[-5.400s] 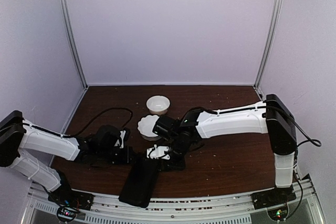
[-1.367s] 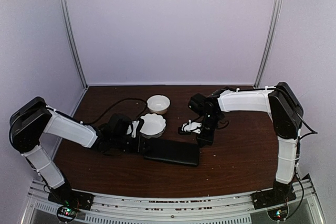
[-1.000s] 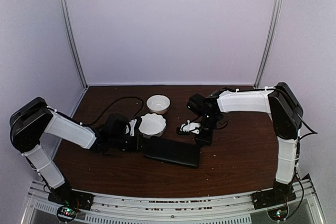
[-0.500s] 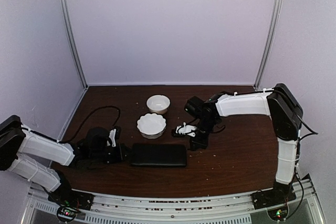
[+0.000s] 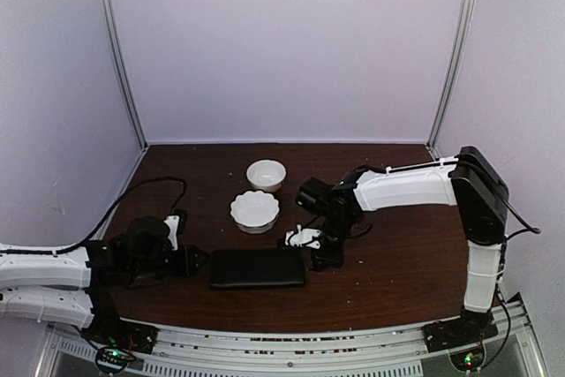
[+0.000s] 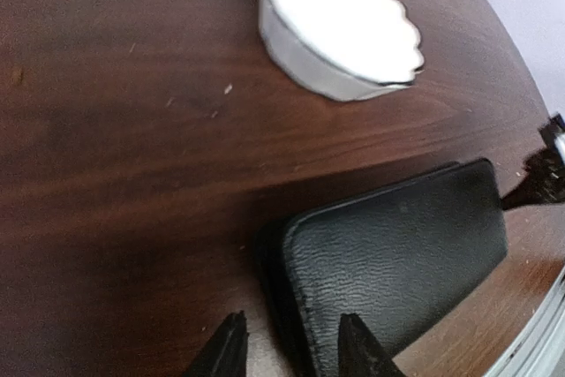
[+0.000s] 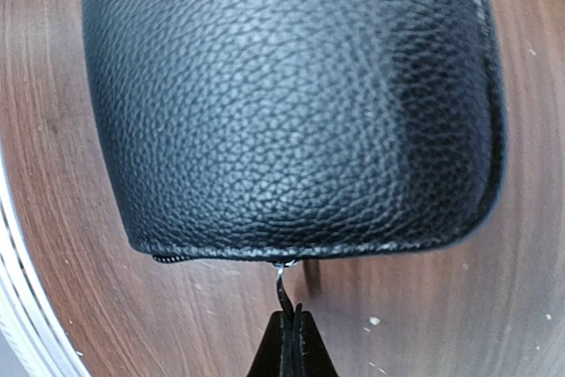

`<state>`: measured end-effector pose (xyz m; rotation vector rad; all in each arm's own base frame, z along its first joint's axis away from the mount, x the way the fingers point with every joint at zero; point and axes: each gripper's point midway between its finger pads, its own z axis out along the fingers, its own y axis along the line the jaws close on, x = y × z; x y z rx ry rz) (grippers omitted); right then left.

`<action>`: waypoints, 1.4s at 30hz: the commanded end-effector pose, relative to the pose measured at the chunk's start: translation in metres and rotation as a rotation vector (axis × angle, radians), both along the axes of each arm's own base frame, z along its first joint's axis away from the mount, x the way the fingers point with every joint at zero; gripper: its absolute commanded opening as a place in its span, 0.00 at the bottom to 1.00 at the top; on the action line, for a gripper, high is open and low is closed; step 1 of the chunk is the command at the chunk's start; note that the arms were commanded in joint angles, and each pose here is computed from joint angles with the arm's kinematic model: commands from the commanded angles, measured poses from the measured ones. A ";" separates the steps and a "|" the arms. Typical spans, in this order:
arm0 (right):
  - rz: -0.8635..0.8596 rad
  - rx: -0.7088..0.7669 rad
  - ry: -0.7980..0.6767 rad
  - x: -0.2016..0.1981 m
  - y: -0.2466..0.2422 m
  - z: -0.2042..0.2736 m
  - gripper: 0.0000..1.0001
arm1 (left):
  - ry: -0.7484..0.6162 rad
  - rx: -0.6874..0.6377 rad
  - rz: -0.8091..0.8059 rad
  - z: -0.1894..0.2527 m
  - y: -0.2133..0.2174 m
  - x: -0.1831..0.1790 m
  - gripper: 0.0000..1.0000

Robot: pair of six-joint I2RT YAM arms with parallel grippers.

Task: Sort the hair-cutting tools

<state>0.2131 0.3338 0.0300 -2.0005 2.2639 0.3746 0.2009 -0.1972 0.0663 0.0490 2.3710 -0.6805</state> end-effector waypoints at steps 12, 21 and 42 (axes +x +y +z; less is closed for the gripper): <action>-0.042 -0.045 0.014 0.013 -0.008 0.000 0.00 | -0.481 0.605 -0.773 0.040 -0.121 -0.049 0.39; -0.038 -0.025 0.034 0.009 -0.007 0.002 0.00 | -0.554 0.830 -0.904 0.010 -0.177 -0.052 0.40; 0.068 0.013 0.189 -0.031 -0.016 0.003 0.00 | -0.598 0.990 -0.853 -0.021 -0.210 -0.020 0.36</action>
